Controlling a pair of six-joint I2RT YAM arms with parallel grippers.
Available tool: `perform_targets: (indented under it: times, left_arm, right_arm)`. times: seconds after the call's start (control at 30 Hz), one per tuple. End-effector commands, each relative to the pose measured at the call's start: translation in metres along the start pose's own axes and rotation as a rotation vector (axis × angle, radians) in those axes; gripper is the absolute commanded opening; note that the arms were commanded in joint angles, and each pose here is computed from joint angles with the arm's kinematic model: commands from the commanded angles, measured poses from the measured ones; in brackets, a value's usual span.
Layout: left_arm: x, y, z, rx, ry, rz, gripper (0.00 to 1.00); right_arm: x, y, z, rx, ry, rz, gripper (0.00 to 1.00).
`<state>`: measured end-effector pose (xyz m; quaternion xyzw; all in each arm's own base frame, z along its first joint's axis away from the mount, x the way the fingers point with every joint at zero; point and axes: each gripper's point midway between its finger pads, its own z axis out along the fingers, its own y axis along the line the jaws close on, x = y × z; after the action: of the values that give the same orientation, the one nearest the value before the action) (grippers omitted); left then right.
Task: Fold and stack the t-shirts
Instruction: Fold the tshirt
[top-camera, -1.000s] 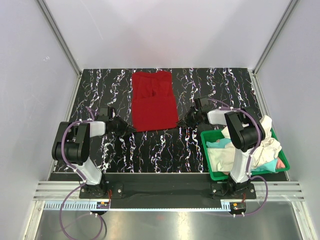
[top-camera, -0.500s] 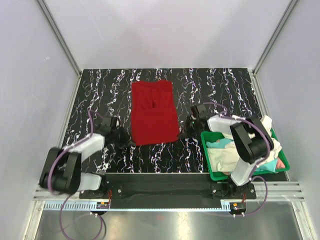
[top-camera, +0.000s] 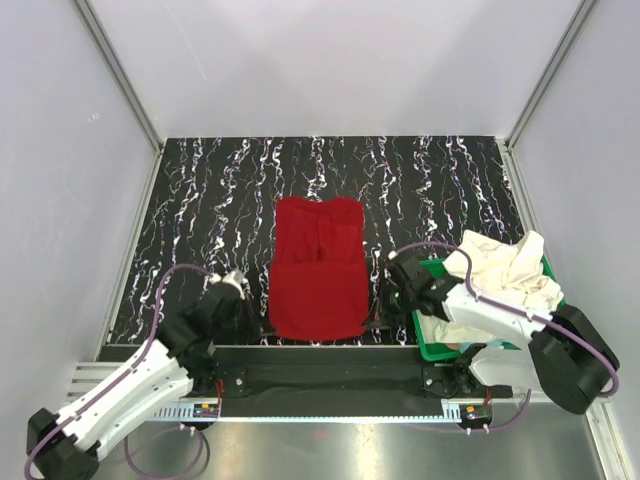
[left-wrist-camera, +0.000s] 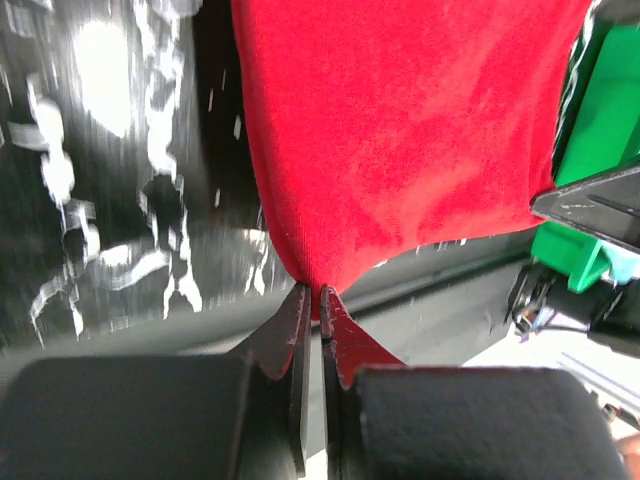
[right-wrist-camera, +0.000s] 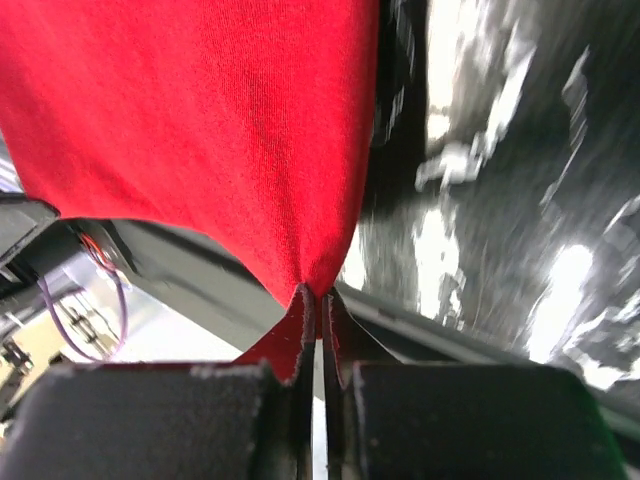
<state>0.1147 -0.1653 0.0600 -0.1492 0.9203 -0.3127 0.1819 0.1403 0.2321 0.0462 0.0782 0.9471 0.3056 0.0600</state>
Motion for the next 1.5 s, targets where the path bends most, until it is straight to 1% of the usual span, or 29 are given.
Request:
perform_targets:
  times: [0.0, 0.03, 0.07, 0.17, 0.33, 0.4, 0.57, 0.6, 0.67, 0.7, 0.73, 0.87, 0.9, 0.93, 0.97, 1.0, 1.03, 1.1, 1.17, 1.33, 1.4, 1.47]
  left_arm:
    - [0.020, 0.012, -0.008, -0.039, 0.015, -0.077, 0.00]
    - [0.020, 0.011, -0.011, -0.034, 0.008, -0.072, 0.00]
    - [0.023, 0.012, -0.013, -0.040, 0.015, -0.069, 0.00]
    - [0.027, 0.004, -0.020, -0.016, 0.028, -0.047, 0.00]
    - [0.021, -0.023, -0.033, 0.034, 0.029, 0.009, 0.00]
    - [0.017, -0.028, -0.035, 0.019, 0.027, 0.041, 0.00]
    - [0.005, -0.044, -0.037, -0.031, 0.019, 0.065, 0.00]
    - [-0.003, -0.055, -0.041, -0.019, -0.002, 0.092, 0.00]
    - [-0.010, -0.056, -0.039, -0.060, -0.001, 0.118, 0.00]
    - [-0.017, -0.066, -0.043, -0.050, -0.016, 0.122, 0.00]
    - [-0.022, -0.068, -0.044, -0.051, -0.023, 0.122, 0.00]
    - [-0.053, -0.082, -0.050, -0.022, -0.074, 0.079, 0.00]
    - [-0.059, -0.083, -0.050, -0.016, -0.080, 0.069, 0.00]
    - [-0.066, -0.089, -0.052, 0.006, -0.093, 0.063, 0.00]
    - [-0.075, -0.089, -0.050, 0.002, -0.096, 0.051, 0.00]
    - [-0.083, -0.097, -0.052, 0.023, -0.114, 0.051, 0.00]
    - [-0.092, -0.094, -0.048, 0.004, -0.117, 0.045, 0.00]
    - [-0.104, -0.109, -0.050, 0.038, -0.130, 0.060, 0.00]
    - [-0.118, -0.113, -0.046, 0.033, -0.136, 0.067, 0.00]
    - [-0.157, -0.126, -0.043, 0.054, -0.169, 0.063, 0.00]
    - [-0.171, -0.125, -0.037, 0.053, -0.171, 0.042, 0.00]
    - [-0.182, -0.131, -0.036, 0.089, -0.172, 0.036, 0.00]
  right_arm:
    - [0.018, 0.003, -0.004, 0.002, -0.013, 0.045, 0.00]
    - [0.029, 0.004, -0.003, 0.000, 0.001, 0.029, 0.00]
    - [0.034, 0.004, -0.003, 0.005, 0.005, 0.052, 0.00]
    - [0.049, 0.008, -0.008, -0.001, 0.015, 0.052, 0.00]
    - [0.045, 0.014, -0.027, -0.018, -0.034, 0.075, 0.00]
    - [0.043, 0.016, -0.030, -0.025, -0.049, 0.082, 0.00]
    - [0.035, 0.020, -0.034, -0.027, -0.058, 0.086, 0.00]
    - [0.029, 0.022, -0.037, -0.035, -0.066, 0.094, 0.00]
    - [0.018, 0.029, -0.044, -0.047, -0.086, 0.075, 0.00]
    - [0.009, 0.030, -0.049, -0.053, -0.096, 0.092, 0.00]
    - [0.002, 0.035, -0.055, -0.064, -0.107, 0.066, 0.00]
    - [-0.027, 0.044, -0.072, -0.084, -0.120, 0.055, 0.00]
    - [-0.036, 0.053, -0.080, -0.095, -0.136, 0.015, 0.00]
    - [-0.045, 0.055, -0.083, -0.093, -0.149, 0.011, 0.00]
    - [-0.050, 0.055, -0.080, -0.076, -0.137, 0.007, 0.00]
    - [-0.059, 0.065, -0.086, -0.087, -0.153, -0.023, 0.00]
    - [-0.064, 0.066, -0.081, -0.073, -0.136, -0.024, 0.00]
    - [-0.078, 0.081, -0.088, -0.099, -0.155, -0.056, 0.00]
    - [-0.092, 0.088, -0.089, -0.098, -0.163, -0.066, 0.00]
    - [-0.117, 0.095, -0.083, -0.118, -0.140, -0.043, 0.00]
    - [-0.128, 0.098, -0.081, -0.123, -0.143, -0.041, 0.00]
    - [-0.142, 0.104, -0.086, -0.136, -0.163, -0.053, 0.00]
